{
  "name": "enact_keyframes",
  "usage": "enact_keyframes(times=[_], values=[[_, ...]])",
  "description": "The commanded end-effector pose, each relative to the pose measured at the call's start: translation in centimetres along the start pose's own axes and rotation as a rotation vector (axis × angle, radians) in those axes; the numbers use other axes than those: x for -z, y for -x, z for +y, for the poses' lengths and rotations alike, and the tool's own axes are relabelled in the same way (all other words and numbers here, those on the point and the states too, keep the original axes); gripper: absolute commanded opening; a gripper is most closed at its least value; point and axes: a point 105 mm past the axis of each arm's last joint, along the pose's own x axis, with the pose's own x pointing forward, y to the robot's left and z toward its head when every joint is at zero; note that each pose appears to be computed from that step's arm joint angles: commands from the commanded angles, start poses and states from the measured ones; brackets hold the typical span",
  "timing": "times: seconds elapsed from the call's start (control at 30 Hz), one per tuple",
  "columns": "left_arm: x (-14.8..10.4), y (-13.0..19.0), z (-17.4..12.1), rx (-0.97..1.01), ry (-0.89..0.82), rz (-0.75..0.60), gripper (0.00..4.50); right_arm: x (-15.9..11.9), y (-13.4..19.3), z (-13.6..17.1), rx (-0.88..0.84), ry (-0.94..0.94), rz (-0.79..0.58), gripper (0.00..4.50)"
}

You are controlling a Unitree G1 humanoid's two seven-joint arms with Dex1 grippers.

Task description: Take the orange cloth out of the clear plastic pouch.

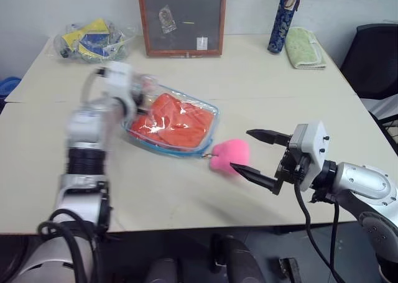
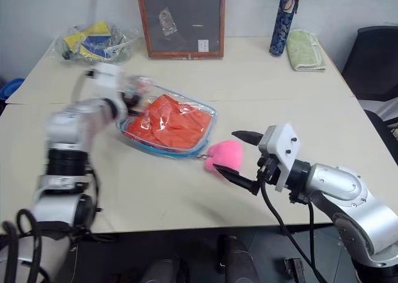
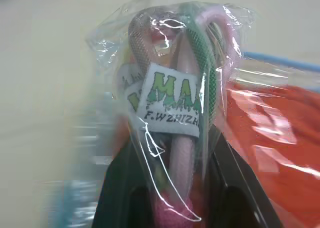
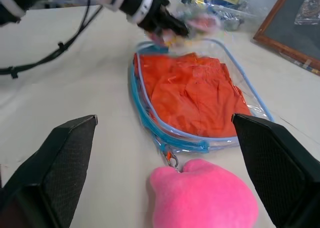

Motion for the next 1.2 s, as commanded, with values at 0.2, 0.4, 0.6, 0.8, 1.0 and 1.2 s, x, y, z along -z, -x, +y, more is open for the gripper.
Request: enact_keyframes(times=[0.2,0.4,0.6,0.8,1.0,1.2], values=[[6.4,4.3,11.9,-0.261,-0.010,0.134,0.80,-0.5,-1.0,0.2,-0.111,0.002,-0.029,4.50],[8.4,5.6,11.9,-0.271,0.002,0.175,2.63,-0.2,-1.5,0.0,-0.155,0.004,-0.025,4.50],[8.0,8.2,13.1,-0.305,0.021,0.181,4.43,0.0,-1.4,-0.3,-0.167,0.006,-0.018,4.50],[4.9,10.4,12.5,-0.111,0.053,0.094,4.47,0.3,-1.0,-0.3,-0.152,-0.001,-0.013,4.50],[0.4,11.9,6.7,0.334,-0.414,-0.055,4.47,0.7,-0.7,-0.2,-0.139,-0.014,-0.009,4.50],[2.2,8.8,1.0,0.608,-1.002,-0.028,4.47,0.8,-0.5,-0.2,-0.127,-0.011,-0.005,4.50]])
